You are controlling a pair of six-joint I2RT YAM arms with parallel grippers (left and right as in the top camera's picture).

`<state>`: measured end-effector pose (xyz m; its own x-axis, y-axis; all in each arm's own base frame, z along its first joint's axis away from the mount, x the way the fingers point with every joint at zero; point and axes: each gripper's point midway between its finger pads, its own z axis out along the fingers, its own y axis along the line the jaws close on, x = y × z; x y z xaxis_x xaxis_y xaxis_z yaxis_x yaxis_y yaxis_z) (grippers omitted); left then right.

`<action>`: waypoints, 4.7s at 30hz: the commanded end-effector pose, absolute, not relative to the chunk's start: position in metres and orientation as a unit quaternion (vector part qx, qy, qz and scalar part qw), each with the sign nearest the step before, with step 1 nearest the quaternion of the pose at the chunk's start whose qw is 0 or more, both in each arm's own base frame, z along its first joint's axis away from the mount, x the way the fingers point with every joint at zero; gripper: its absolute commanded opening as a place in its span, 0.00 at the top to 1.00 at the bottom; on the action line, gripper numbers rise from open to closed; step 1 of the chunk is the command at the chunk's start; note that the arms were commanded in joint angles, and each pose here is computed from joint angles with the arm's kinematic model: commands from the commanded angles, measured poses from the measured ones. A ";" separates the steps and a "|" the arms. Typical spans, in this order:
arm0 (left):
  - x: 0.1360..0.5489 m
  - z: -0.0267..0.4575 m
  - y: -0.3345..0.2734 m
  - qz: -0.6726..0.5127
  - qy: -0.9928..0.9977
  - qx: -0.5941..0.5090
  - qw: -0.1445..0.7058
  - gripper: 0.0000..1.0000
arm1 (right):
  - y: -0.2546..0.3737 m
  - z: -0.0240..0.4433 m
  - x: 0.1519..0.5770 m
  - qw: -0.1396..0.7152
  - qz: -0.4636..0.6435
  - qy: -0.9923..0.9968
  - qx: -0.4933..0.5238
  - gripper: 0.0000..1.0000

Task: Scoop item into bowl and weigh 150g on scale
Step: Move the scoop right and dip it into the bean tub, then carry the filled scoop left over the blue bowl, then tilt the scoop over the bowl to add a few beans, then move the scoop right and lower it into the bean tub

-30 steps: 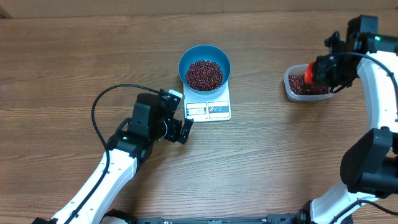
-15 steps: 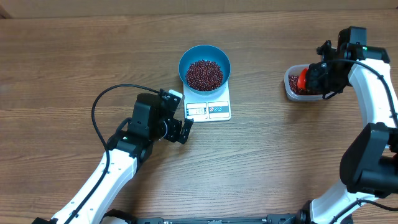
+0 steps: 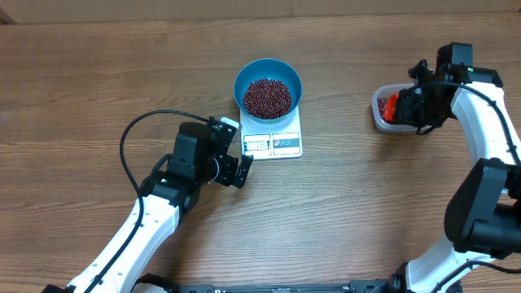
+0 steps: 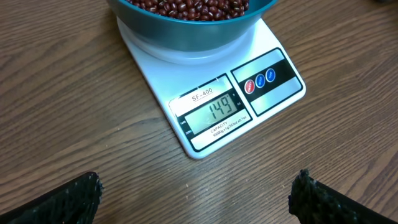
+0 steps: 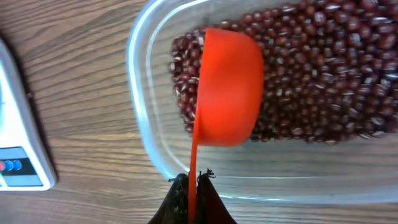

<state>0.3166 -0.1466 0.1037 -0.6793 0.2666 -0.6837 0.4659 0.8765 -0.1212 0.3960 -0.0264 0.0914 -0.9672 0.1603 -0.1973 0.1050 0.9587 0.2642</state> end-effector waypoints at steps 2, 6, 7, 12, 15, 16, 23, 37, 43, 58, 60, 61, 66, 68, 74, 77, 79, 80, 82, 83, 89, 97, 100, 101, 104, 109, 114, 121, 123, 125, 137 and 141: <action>0.316 0.100 -0.146 -0.143 0.907 0.197 0.342 0.01 | -0.016 0.099 0.396 0.118 0.150 0.980 0.048 0.96; 0.316 0.101 -0.146 -0.143 0.907 0.198 0.342 0.01 | -0.016 0.099 0.396 0.117 0.150 0.981 0.047 0.96; 0.316 0.101 -0.146 -0.143 0.907 0.198 0.342 0.00 | -0.016 0.099 0.396 0.118 0.150 0.981 0.047 0.96; 0.316 0.101 -0.146 -0.143 0.907 0.197 0.342 0.01 | -0.031 0.107 0.402 0.132 0.147 0.978 0.069 0.96; 0.316 0.100 -0.146 -0.143 0.907 0.197 0.342 0.00 | -0.045 0.119 0.404 0.140 0.144 0.976 0.085 0.96; 0.316 0.101 -0.146 -0.143 0.907 0.197 0.342 0.00 | -0.048 0.122 0.404 0.141 0.144 0.976 0.089 0.96; 0.316 0.101 -0.146 -0.143 0.907 0.197 0.342 0.00 | -0.036 0.162 0.408 0.171 0.239 0.954 0.057 0.96; 0.316 0.101 -0.146 -0.143 0.907 0.197 0.342 0.00 | 0.057 0.208 0.410 0.191 0.368 0.907 -0.069 0.96; 0.316 0.101 -0.146 -0.143 0.907 0.197 0.342 0.00 | 0.121 0.205 0.422 0.191 0.340 0.915 -0.103 0.96; 0.316 0.101 -0.146 -0.143 0.907 0.197 0.342 0.00 | 0.215 0.188 0.421 0.242 0.169 0.931 -0.216 0.96; 0.316 0.101 -0.146 -0.143 0.907 0.198 0.342 0.01 | 0.217 0.188 0.424 0.255 0.137 0.931 -0.221 0.96; 0.316 0.101 -0.146 -0.143 0.907 0.198 0.342 0.00 | 0.219 0.187 0.425 0.263 0.116 0.931 -0.224 0.96; 0.316 0.101 -0.146 -0.143 0.907 0.197 0.342 0.00 | 0.221 0.190 0.430 0.288 0.061 0.928 -0.229 0.96; 0.316 0.100 -0.146 -0.143 0.907 0.197 0.342 0.00 | 0.221 0.191 0.431 0.293 0.051 0.926 -0.232 0.96; 0.316 0.101 -0.146 -0.143 0.907 0.198 0.342 0.00 | 0.221 0.191 0.432 0.295 0.045 0.924 -0.241 0.96; 0.316 0.101 -0.146 -0.143 0.907 0.197 0.342 0.00 | 0.221 0.191 0.431 0.294 0.046 0.924 -0.241 0.96; 0.316 0.100 -0.146 -0.143 0.907 0.197 0.342 0.00 | 0.223 0.191 0.431 0.293 0.050 0.923 -0.242 0.96; 0.316 0.101 -0.146 -0.143 0.907 0.197 0.342 0.00 | 0.224 0.191 0.430 0.292 0.055 0.923 -0.244 0.96; 0.316 0.100 -0.146 -0.143 0.907 0.197 0.342 0.01 | 0.224 0.191 0.430 0.292 0.056 0.923 -0.244 0.96; 0.316 0.101 -0.146 -0.143 0.907 0.197 0.342 0.00 | 0.224 0.191 0.430 0.292 0.056 0.923 -0.244 0.96; 0.316 0.101 -0.146 -0.143 0.907 0.197 0.342 0.00 | 0.224 0.191 0.430 0.292 0.055 0.922 -0.246 0.96; 0.316 0.100 -0.146 -0.143 0.907 0.197 0.342 0.00 | 0.224 0.191 0.430 0.292 0.055 0.922 -0.248 0.96; 0.316 0.100 -0.146 -0.143 0.907 0.197 0.342 0.01 | 0.224 0.191 0.430 0.293 0.054 0.921 -0.251 0.96; 0.316 0.100 -0.146 -0.143 0.907 0.197 0.342 0.00 | 0.225 0.191 0.430 0.293 0.052 0.919 -0.257 0.96; 0.316 0.101 -0.146 -0.143 0.907 0.197 0.342 0.00 | 0.224 0.191 0.430 0.293 0.051 0.919 -0.260 0.96; 0.316 0.101 -0.146 -0.143 0.907 0.197 0.342 0.00 | 0.224 0.191 0.430 0.293 0.051 0.919 -0.260 0.96; 0.316 0.100 -0.146 -0.143 0.907 0.197 0.342 0.00 | 0.225 0.190 0.428 0.289 0.054 0.919 -0.261 0.96; 0.316 0.100 -0.146 -0.143 0.907 0.197 0.342 0.00 | 0.236 0.193 0.420 0.266 0.157 0.915 -0.261 0.96; 0.316 0.100 -0.146 -0.143 0.907 0.197 0.342 0.00 | 0.236 0.195 0.419 0.260 0.184 0.913 -0.257 0.96; 0.316 0.101 -0.146 -0.143 0.907 0.197 0.342 0.00 | 0.235 0.198 0.419 0.253 0.219 0.910 -0.247 0.96; 0.316 0.100 -0.146 -0.143 0.907 0.197 0.342 0.00 | 0.184 0.252 0.425 0.246 0.445 0.840 -0.191 0.96; 0.316 0.100 -0.146 -0.143 0.907 0.197 0.342 0.01 | 0.126 0.266 0.431 0.270 0.445 0.843 -0.135 0.96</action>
